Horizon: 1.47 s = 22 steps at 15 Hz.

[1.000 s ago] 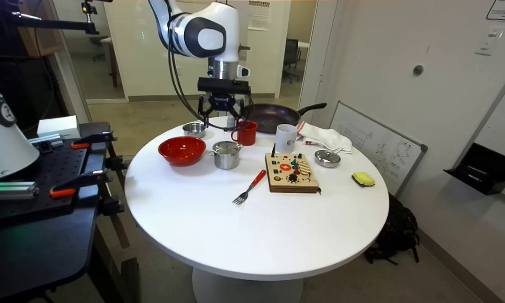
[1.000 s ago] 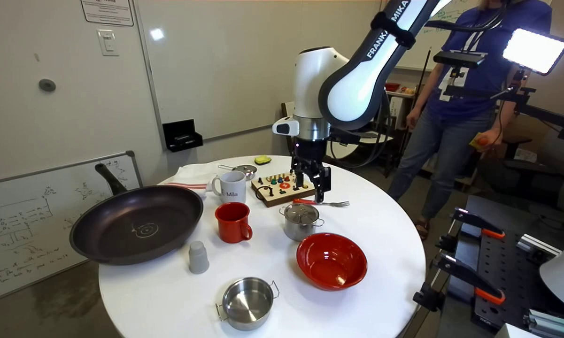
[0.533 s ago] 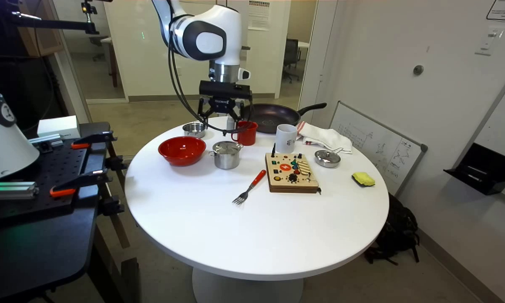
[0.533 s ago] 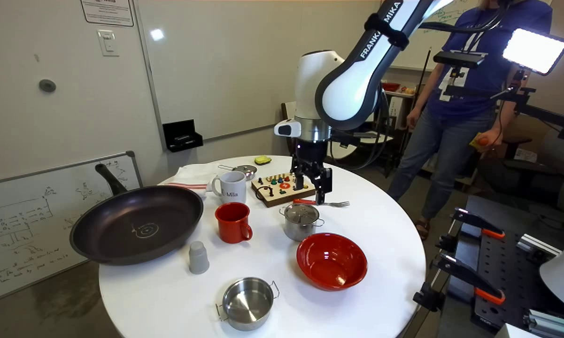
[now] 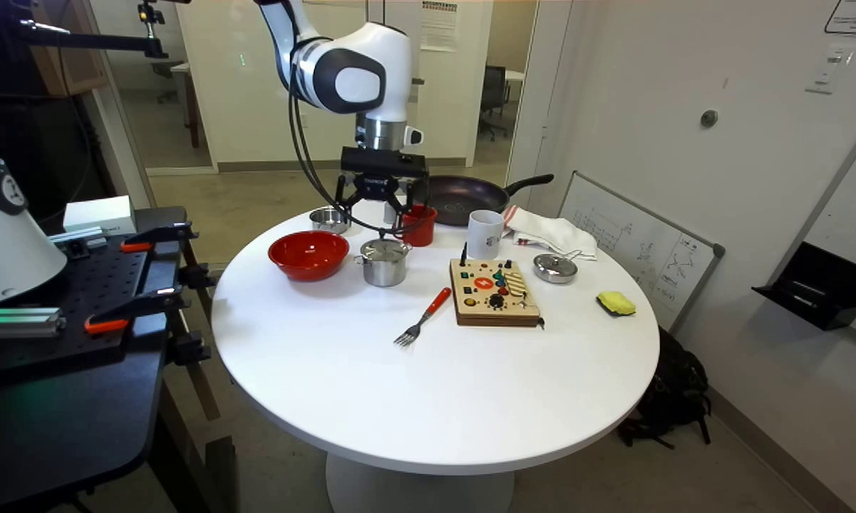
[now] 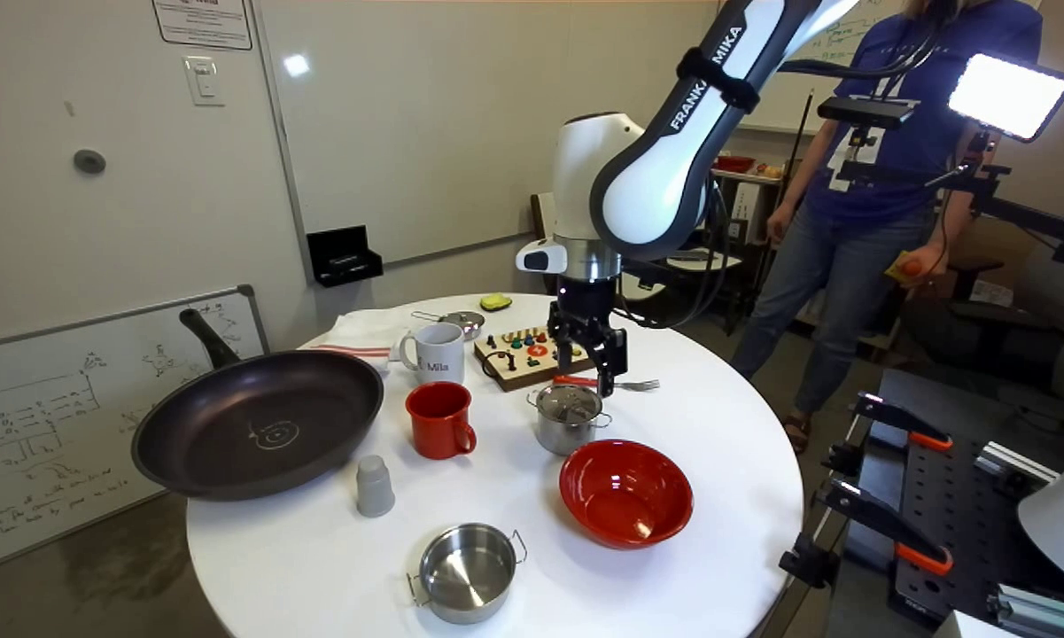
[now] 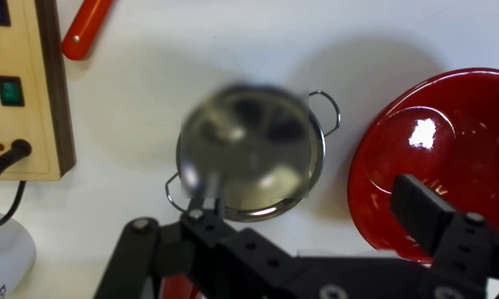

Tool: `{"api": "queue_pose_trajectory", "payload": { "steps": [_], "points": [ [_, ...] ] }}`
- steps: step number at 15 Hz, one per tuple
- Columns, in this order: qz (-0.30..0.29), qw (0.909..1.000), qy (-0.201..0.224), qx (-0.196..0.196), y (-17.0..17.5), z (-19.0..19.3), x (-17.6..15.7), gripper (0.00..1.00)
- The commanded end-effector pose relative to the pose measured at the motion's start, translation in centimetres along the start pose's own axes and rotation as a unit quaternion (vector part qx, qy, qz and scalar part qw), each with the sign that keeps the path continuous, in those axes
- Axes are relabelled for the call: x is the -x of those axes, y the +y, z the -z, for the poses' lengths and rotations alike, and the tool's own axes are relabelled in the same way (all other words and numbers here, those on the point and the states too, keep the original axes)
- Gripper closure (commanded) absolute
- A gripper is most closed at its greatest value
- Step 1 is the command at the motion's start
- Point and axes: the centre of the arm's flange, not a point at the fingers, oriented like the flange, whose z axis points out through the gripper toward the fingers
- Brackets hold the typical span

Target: Pick up the lid from the pot and put it on the table, then pick up the folk and put it in the in the pot

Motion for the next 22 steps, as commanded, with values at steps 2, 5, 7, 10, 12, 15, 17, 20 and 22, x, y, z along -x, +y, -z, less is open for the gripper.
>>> {"api": "queue_pose_trajectory", "payload": {
  "steps": [2, 5, 7, 10, 12, 15, 17, 20, 22],
  "points": [
    [0.023, 0.9997, 0.0, 0.003, 1.3, -1.4, -0.6, 0.0],
    [0.022, 0.9997, -0.002, 0.009, 1.8, -1.7, -0.8, 0.0],
    [0.02, 0.9996, -0.008, 0.016, 2.2, -1.9, -0.9, 0.0],
    [0.02, 0.9992, -0.021, 0.027, 2.6, -2.2, -1.1, 0.0],
    [0.027, 0.999, -0.026, 0.025, 2.8, -2.4, -1.0, 0.0],
    [0.029, 0.9988, -0.028, 0.026, 2.9, -2.6, -1.1, 0.0],
    [0.029, 0.9989, -0.028, 0.026, 3.0, -2.7, -1.1, 0.0],
    [0.026, 0.999, -0.027, 0.025, 3.2, -2.8, -1.2, 0.0],
    [0.025, 0.999, -0.027, 0.025, 3.2, -2.8, -1.2, 0.0]
  ]
}}
